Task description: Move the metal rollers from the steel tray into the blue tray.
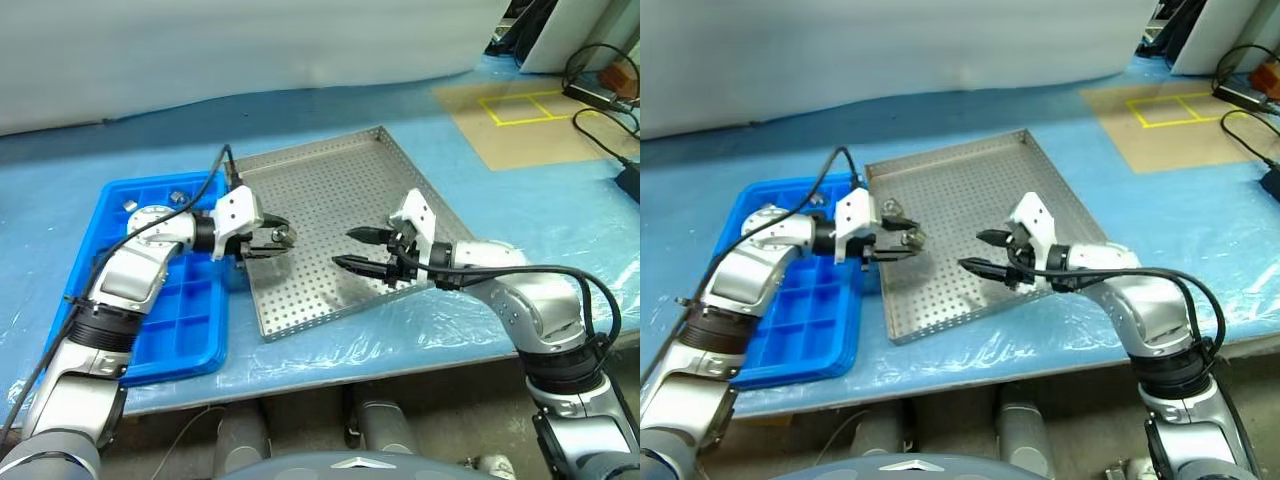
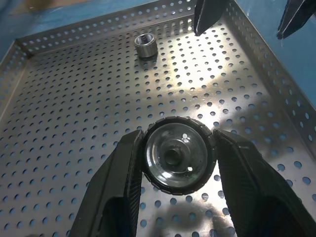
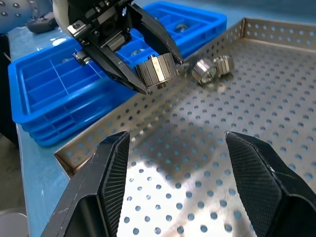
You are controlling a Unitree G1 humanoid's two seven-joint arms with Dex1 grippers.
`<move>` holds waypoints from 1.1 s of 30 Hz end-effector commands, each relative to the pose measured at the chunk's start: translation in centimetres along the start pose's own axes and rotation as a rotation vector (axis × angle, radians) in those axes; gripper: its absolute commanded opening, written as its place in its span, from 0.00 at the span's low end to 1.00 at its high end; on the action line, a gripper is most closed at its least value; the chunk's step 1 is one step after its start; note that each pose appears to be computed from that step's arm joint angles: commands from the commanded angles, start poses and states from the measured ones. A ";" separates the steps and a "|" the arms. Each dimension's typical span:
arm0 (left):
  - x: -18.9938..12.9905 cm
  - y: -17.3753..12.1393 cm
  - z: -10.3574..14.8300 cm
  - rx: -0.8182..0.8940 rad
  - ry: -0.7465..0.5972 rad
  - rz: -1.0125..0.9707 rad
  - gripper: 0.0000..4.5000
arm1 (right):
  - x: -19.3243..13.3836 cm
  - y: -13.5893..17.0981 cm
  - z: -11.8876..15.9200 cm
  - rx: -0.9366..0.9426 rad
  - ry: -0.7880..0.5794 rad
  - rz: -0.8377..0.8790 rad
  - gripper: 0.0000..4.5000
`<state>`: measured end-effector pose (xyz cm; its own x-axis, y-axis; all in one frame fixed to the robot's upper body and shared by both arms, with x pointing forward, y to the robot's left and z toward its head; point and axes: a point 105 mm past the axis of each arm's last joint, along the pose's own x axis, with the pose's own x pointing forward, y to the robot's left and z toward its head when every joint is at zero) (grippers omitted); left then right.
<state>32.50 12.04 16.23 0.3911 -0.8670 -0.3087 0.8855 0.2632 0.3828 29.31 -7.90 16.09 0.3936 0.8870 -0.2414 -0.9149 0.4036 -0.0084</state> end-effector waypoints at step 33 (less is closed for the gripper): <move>-16.6 -8.3 -5.9 -0.388 0.291 0.805 0.41 | 10.9 3.3 4.5 -0.248 -0.072 0.544 0.72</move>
<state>19.81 27.03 12.30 0.9111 -0.2394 -0.3356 0.3284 0.9135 0.2400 31.20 3.70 16.68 -0.1202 0.9675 -0.2226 -0.9860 -0.1424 -0.0865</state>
